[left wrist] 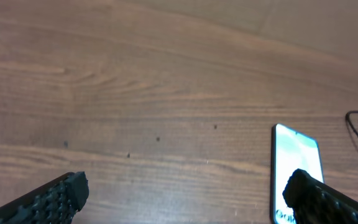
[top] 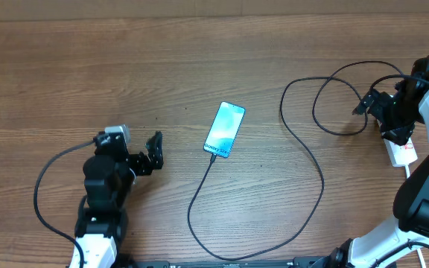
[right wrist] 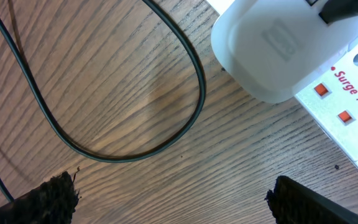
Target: Plug charger to phone and switch on socket
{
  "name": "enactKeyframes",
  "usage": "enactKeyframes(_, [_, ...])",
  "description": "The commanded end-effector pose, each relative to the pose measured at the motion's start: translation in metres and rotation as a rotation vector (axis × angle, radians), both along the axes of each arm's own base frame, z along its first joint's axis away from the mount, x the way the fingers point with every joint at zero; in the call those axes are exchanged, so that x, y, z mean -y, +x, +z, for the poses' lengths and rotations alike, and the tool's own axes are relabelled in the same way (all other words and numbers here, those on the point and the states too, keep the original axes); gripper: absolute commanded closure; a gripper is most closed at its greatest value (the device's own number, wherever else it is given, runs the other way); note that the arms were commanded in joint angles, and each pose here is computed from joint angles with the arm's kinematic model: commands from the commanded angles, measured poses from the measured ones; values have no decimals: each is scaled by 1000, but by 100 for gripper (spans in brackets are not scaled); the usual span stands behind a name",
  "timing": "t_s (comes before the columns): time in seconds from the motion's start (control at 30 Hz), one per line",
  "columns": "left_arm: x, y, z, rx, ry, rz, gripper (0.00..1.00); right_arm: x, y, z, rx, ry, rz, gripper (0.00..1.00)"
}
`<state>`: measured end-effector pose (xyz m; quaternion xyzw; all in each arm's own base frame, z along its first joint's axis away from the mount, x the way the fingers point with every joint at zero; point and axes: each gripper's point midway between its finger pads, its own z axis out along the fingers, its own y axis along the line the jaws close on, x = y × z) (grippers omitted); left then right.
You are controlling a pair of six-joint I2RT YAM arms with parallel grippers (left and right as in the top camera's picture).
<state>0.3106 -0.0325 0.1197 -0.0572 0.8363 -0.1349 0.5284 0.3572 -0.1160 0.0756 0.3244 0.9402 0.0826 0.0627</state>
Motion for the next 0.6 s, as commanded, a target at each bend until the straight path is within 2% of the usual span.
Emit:
enactKeyframes(0.0, [-2, -9, -7, 9, 23, 4, 0, 1, 3, 10, 29, -14, 4, 0])
enactKeyframes(0.4, [-2, -36, -40, 40, 20, 4, 0, 1, 3, 10, 29, -14, 4, 0])
enactKeyframes(0.57, [-3, -36, -30, 79, 21, 7, 0, 1, 3, 10, 29, -14, 4, 0])
